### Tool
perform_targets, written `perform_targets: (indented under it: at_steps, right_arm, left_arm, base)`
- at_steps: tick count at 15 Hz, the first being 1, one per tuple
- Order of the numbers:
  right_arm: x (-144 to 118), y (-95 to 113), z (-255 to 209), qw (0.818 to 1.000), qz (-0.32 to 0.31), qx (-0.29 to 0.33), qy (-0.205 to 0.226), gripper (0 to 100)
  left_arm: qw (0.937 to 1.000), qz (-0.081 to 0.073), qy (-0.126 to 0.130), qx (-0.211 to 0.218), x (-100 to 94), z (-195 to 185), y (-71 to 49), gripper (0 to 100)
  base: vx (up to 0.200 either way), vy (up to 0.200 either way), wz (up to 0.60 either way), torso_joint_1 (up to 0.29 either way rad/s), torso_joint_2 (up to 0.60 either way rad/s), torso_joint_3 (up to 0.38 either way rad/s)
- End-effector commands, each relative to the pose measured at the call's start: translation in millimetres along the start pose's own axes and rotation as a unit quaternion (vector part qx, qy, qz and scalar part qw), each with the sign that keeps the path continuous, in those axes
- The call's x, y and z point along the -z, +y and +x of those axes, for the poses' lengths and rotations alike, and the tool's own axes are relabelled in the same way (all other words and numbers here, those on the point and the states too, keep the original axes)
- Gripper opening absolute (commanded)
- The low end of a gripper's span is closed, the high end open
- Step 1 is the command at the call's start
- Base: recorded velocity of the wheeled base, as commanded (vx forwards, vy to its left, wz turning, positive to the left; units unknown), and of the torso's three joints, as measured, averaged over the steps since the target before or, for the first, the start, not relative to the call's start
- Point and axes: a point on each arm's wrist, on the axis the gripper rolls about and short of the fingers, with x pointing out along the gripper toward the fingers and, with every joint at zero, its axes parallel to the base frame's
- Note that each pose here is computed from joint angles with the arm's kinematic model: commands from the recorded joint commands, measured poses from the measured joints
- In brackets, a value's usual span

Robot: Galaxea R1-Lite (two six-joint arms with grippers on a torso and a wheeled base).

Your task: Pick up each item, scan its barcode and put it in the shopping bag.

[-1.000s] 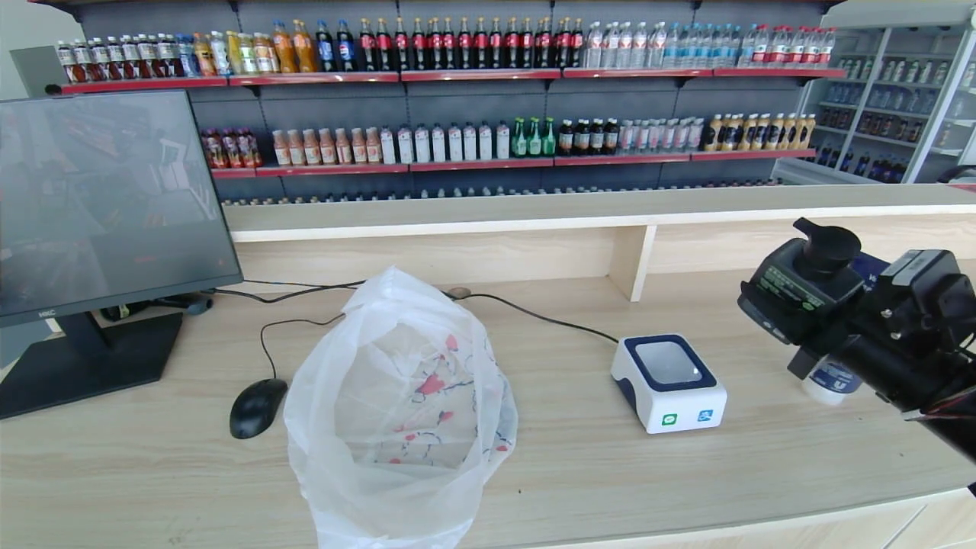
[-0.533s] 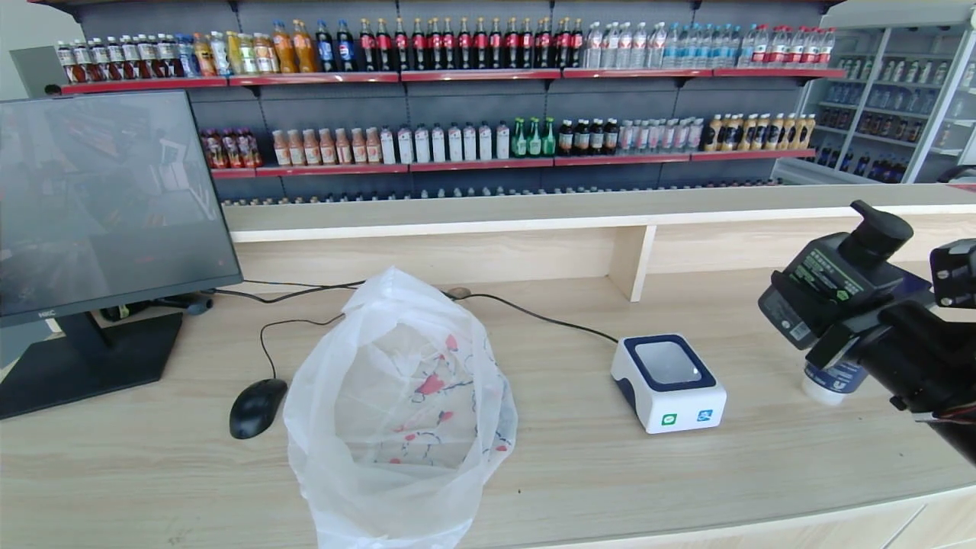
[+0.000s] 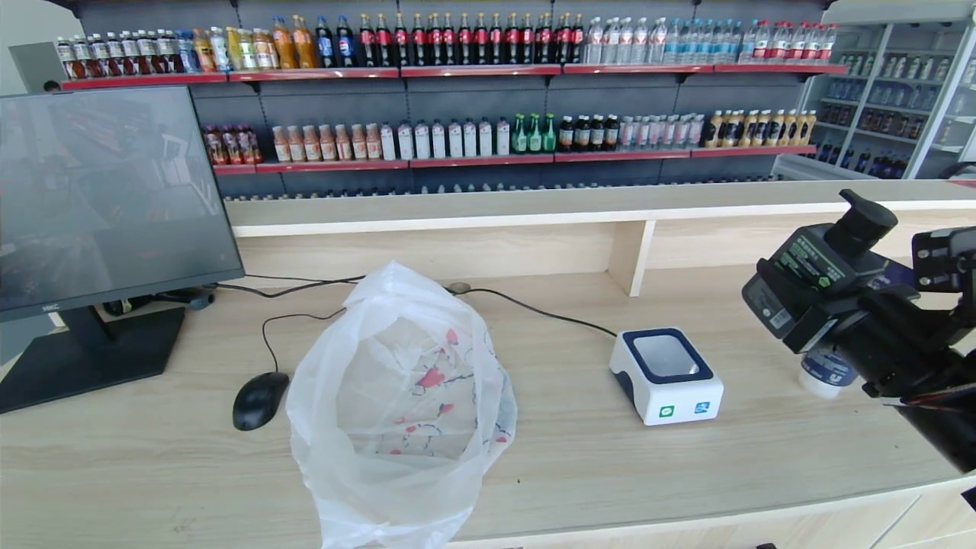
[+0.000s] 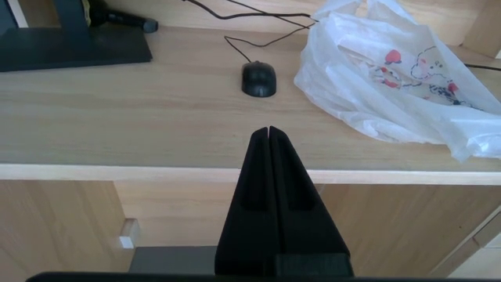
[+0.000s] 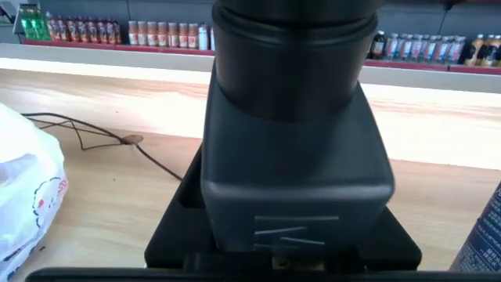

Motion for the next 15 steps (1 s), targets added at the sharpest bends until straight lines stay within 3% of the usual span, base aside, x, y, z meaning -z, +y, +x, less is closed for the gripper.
perform_targets:
  at_steps: [1,2,15]
  right_arm:
    - [1.7,-1.5,4.5,1.0,0.004,0.002,-0.001,0]
    - [2.8,-1.6,5.7,1.0,0.004,0.002,0.001,0]
    - [3.9,-5.8,3.8,1.0,0.002,0.011,0.005,0]
  left_arm:
    - [1.0,0.0,-0.001,0.0,-0.1,0.0,0.0,0]
    - [1.0,0.0,-0.002,0.0,-0.5,-0.1,0.0,0]
    - [1.0,-0.002,-0.001,0.0,-0.3,-0.1,0.0,0]
  base:
    - [0.0,0.0,0.0,0.0,0.0,0.0]
    - [0.0,0.0,0.0,0.0,0.0,0.0]
    - [0.0,0.2,0.0,0.003,0.0,0.003]
